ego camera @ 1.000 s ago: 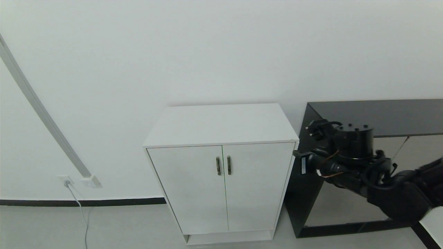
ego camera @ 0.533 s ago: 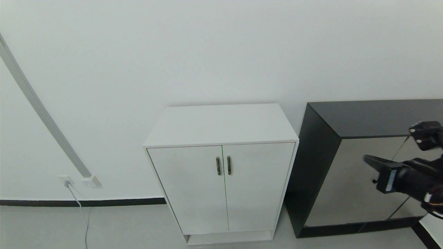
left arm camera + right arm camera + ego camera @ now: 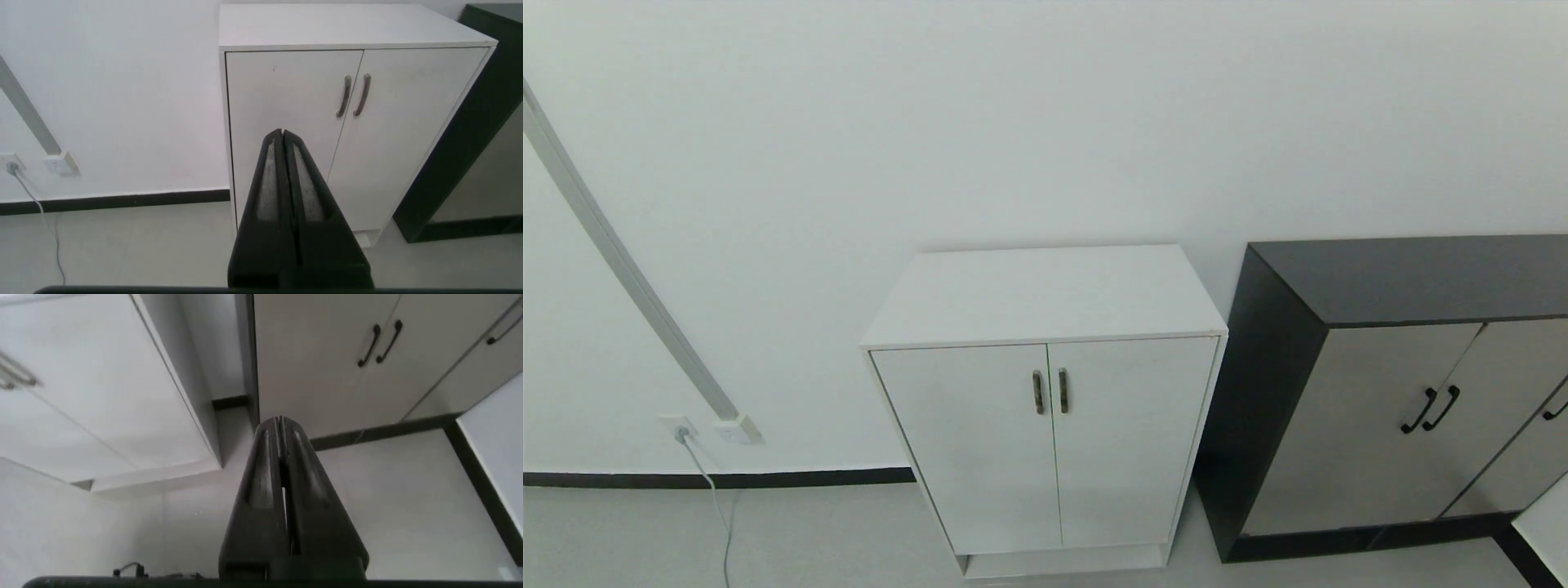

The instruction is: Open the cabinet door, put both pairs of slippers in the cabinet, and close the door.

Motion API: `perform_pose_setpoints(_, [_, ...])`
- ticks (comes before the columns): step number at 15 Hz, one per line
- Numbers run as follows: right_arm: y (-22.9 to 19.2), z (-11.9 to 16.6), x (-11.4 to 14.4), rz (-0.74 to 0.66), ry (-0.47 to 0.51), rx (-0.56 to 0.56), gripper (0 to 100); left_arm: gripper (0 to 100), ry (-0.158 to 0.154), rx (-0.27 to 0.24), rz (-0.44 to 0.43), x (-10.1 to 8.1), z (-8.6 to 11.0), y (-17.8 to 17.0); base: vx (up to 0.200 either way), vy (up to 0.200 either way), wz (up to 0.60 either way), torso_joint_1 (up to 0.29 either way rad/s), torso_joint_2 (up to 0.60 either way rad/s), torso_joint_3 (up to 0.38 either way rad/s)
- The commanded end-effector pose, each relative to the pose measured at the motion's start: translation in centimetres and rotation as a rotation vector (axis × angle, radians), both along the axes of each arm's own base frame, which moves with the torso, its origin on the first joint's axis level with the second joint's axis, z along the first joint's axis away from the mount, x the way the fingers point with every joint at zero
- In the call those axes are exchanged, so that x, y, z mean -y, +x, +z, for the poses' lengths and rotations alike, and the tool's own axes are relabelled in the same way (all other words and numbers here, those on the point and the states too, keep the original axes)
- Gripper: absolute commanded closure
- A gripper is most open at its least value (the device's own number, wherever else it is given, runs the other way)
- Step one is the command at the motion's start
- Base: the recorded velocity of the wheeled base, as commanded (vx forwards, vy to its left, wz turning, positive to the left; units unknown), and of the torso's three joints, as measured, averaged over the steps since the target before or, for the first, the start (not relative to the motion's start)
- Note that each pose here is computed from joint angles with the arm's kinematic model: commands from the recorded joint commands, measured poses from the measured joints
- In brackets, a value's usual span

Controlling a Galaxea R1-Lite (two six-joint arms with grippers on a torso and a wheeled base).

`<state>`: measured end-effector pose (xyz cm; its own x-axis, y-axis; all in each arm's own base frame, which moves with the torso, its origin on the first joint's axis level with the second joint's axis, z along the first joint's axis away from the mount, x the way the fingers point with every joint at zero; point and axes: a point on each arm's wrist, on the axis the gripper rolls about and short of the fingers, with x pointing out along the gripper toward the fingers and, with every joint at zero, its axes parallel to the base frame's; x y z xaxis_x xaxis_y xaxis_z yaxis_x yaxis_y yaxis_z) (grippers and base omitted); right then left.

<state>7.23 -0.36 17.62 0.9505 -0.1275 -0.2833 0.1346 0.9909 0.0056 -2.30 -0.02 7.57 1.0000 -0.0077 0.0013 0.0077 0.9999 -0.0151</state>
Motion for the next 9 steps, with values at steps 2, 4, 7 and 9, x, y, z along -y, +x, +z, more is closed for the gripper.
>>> perform_pose_setpoints(2, [-4.7,-2.5,-0.1,0.010,-0.016,0.048,100,100,0.000,-0.001,0.000,0.0,0.0,0.0,0.000,0.000,0.00,0.000,0.00,0.000])
perform_pose_setpoints(4, [-5.5,-4.7,-0.1,0.015,-0.015,0.019,100,100,0.000,-0.001,0.000,0.0,0.0,0.0,0.000,0.000,0.00,0.000,0.00,0.000])
perform_pose_setpoints(7, [-6.3,-7.3,-0.2,0.058,-0.015,-0.007,100,100,0.000,-0.001,0.000,0.0,0.0,0.0,0.000,0.000,0.00,0.000,0.00,0.000])
perform_pose_setpoints(9, [-6.5,-8.0,-0.2,0.080,-0.015,-0.012,100,100,0.000,-0.001,0.000,0.0,0.0,0.0,0.000,0.000,0.00,0.000,0.00,0.000])
